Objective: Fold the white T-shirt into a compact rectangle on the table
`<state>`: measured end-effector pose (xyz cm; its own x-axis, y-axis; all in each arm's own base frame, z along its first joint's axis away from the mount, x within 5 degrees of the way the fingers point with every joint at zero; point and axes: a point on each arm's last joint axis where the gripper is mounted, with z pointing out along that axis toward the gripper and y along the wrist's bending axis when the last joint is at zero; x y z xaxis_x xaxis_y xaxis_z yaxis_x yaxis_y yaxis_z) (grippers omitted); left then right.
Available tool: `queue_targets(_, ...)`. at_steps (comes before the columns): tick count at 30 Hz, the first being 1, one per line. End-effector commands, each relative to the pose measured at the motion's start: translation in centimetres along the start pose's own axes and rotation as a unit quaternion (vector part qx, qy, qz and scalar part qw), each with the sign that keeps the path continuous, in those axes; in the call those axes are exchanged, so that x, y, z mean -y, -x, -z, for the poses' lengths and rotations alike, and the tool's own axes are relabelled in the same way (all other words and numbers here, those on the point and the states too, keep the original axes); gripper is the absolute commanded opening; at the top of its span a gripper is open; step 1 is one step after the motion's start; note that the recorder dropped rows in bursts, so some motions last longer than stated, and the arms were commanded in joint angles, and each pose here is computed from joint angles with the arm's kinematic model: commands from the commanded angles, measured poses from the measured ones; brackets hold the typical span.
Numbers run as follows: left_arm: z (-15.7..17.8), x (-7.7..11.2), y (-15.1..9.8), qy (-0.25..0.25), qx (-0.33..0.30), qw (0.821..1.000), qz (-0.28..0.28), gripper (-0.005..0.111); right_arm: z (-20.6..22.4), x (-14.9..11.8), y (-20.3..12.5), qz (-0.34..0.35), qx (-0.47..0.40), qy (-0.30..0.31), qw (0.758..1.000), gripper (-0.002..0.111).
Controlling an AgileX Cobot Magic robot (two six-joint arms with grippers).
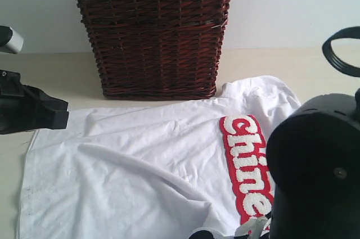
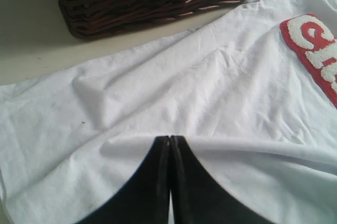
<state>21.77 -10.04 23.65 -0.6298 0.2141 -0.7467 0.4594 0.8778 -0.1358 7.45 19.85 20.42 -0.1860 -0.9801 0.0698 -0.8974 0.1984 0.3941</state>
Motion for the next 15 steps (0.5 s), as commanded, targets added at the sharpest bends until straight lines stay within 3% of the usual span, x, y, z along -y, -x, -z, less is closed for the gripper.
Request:
queue_targets(1,0.1,0.0,-0.2,-0.005,-0.006,1.000,-0.001,0.000,0.2,-0.3,-0.1,0.010,0.005,0.007,1.000,0.000)
queue_targets(4,0.1,0.4,-0.6,-0.023,-0.028,0.999,-0.014,0.000,0.3,-0.5,0.0,0.002,0.011,0.018,1.000,0.007)
queue_targets(8,-0.2,1.5,-1.6,-0.062,-0.066,0.996,-0.019,0.000,0.2,0.2,-0.3,-0.020,-0.007,-0.018,1.000,0.043)
queue_targets(11,-1.7,4.2,-3.3,-0.115,-0.104,0.985,-0.069,0.000,0.8,2.8,-1.4,-0.072,-0.059,-0.167,0.982,0.046)
queue_targets(13,-2.8,6.3,-4.7,-0.149,-0.139,0.973,-0.105,0.000,2.2,5.1,-2.1,-0.142,-0.066,-0.317,0.935,0.042)
queue_targets(14,-3.4,7.0,-5.3,-0.159,-0.158,0.968,-0.116,0.000,3.1,6.3,-1.8,-0.182,-0.018,-0.397,0.899,0.038)
queue_targets(15,-3.6,7.2,-5.6,-0.161,-0.165,0.967,-0.111,0.000,3.7,6.9,-1.3,-0.205,0.030,-0.437,0.875,0.033)
